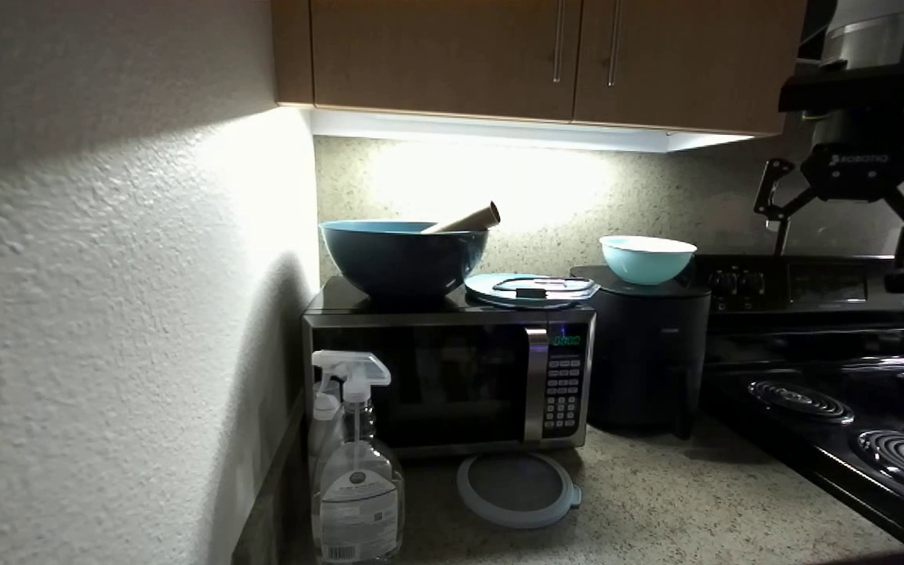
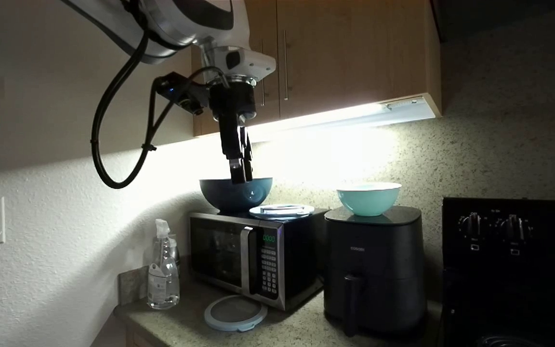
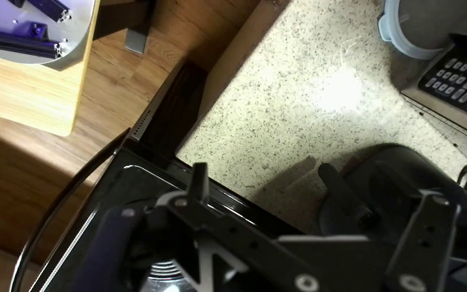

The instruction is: Pick up the light blue bowl and place it on the countertop

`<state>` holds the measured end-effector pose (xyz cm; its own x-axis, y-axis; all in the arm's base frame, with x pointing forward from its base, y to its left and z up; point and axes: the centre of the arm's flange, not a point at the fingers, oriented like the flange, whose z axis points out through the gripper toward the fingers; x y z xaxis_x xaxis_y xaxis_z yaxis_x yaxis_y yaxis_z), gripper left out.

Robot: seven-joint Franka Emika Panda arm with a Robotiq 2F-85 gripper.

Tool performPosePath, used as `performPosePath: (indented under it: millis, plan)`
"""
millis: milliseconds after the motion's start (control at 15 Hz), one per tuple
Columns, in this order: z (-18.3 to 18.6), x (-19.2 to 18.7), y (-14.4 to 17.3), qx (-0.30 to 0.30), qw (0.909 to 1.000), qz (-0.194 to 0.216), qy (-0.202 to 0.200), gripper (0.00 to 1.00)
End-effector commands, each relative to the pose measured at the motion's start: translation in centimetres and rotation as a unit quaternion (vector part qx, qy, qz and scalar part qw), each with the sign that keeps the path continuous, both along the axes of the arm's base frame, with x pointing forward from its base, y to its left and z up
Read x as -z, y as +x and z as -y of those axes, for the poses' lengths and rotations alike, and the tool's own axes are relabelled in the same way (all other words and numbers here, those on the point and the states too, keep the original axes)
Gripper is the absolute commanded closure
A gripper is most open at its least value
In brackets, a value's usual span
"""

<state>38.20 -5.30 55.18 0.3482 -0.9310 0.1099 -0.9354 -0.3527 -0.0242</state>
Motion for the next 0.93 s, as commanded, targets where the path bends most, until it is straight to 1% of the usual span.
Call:
performPosePath:
  millis: [0,200,400,467,533,600,667,800,867]
  plan:
    - [2.0,1.6,2.9,0.039,0.9982,0.041,-0.02,0.0]
    - [5.7,2.5,7.6,0.065,0.9888,0.109,-0.077,0.0]
    - [8.7,3.3,11.2,0.068,0.9764,0.16,-0.128,0.0]
    - [9.4,3.4,12.1,0.062,0.9725,0.168,-0.148,0.0]
    - [9.7,3.5,12.6,0.063,0.9715,0.162,-0.161,0.0]
    - [9.0,3.6,10.2,0.052,0.9771,0.156,-0.135,0.0]
    - [9.4,3.9,10.8,0.054,0.9772,0.153,-0.137,0.0]
    - [9.5,4.2,11.0,0.054,0.9778,0.152,-0.135,0.0]
    - [9.7,4.4,11.6,0.071,0.964,0.22,-0.132,0.0]
